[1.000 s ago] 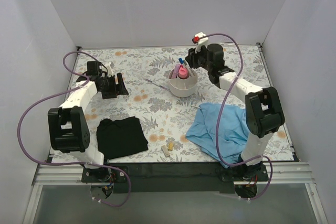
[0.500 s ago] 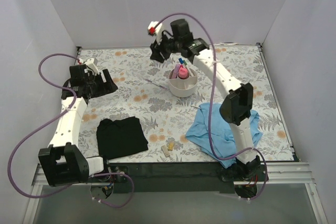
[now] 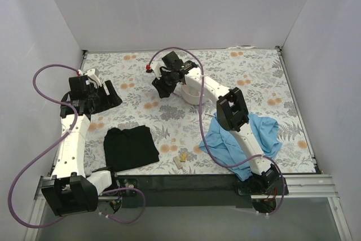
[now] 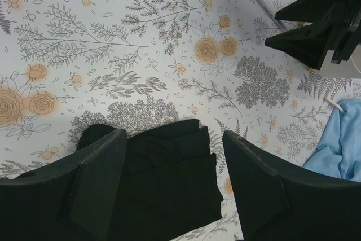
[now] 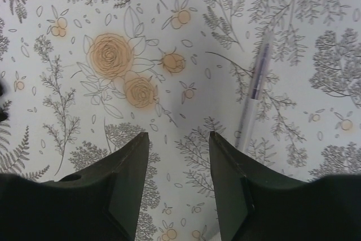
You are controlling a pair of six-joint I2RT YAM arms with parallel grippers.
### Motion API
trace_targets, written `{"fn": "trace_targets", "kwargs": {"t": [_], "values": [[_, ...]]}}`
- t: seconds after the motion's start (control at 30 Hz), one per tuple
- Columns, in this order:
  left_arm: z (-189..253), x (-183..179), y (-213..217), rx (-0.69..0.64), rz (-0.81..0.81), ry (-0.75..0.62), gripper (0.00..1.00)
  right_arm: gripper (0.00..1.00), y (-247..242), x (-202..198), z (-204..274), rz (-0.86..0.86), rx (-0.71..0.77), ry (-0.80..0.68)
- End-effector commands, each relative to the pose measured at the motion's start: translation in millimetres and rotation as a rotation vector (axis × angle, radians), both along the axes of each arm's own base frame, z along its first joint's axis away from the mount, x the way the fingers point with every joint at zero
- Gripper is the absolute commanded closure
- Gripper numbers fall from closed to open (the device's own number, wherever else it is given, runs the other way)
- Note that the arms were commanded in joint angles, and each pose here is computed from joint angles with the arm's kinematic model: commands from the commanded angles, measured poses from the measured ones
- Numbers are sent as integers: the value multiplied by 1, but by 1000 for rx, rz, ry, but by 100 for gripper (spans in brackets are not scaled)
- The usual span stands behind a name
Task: Sort the stationery into containers
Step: Pick up the pen from the center of the board.
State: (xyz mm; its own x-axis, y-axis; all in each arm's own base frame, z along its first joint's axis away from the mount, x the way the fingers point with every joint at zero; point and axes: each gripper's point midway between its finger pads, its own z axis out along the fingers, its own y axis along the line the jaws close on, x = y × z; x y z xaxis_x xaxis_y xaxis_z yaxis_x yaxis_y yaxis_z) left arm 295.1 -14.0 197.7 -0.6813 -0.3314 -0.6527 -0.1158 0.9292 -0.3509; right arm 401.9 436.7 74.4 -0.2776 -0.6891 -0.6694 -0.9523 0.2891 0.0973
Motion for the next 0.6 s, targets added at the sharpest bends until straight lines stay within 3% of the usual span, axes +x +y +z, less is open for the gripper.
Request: {"fn": "trace_targets", "kwargs": {"t": [0.0, 0.57], "values": [[-2, -9, -5, -13, -21, 15, 31, 45, 8, 29, 27, -41, 54, -116], [-9, -2, -7, -37, -26, 37, 31, 48, 9, 59, -7, -103, 36, -187]]}}
